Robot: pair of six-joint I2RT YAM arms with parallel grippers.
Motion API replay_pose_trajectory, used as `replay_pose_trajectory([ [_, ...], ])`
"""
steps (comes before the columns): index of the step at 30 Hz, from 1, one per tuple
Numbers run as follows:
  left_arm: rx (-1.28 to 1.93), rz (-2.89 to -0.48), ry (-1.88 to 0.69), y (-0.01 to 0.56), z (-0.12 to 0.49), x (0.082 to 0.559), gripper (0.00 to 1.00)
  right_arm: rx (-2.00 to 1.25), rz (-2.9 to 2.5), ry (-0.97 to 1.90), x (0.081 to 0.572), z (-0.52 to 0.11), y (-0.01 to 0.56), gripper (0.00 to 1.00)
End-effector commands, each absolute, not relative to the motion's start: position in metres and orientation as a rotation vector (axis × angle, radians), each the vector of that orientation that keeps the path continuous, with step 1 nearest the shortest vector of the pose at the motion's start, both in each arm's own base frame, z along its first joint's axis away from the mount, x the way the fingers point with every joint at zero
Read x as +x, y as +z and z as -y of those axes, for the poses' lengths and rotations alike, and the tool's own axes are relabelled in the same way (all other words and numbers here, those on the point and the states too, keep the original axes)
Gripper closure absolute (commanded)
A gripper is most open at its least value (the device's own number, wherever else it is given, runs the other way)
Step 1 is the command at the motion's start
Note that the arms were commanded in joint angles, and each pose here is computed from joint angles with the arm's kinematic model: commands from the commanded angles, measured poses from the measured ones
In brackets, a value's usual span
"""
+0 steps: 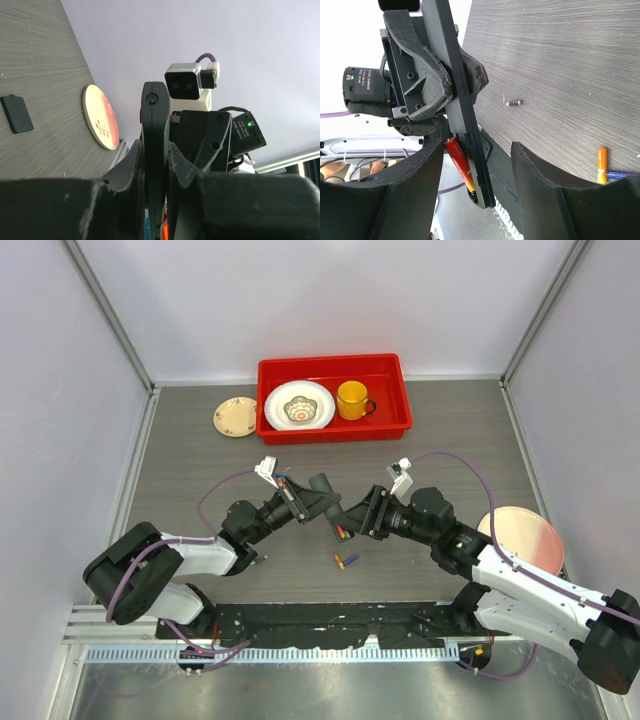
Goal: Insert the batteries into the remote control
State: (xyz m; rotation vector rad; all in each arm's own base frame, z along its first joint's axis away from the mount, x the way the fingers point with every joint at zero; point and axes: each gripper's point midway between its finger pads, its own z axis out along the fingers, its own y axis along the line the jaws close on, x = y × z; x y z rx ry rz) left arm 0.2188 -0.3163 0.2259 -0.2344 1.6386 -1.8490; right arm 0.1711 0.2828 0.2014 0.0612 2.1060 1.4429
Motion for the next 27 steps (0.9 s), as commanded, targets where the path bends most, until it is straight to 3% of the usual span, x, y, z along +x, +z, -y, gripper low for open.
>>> replay_pose_trajectory([
  [1, -0.096, -1.285, -1.969, 0.305, 0.304, 0.203, 1.0, 0.017, -2.051, 1.485, 0.17, -0.286, 0.215, 0.39],
  [27, -0.106, -1.225, -1.967, 0.321, 0.299, 0.205, 1.0, -0.001, -2.087, 1.504, 0.165, -0.289, 0.2, 0.6],
])
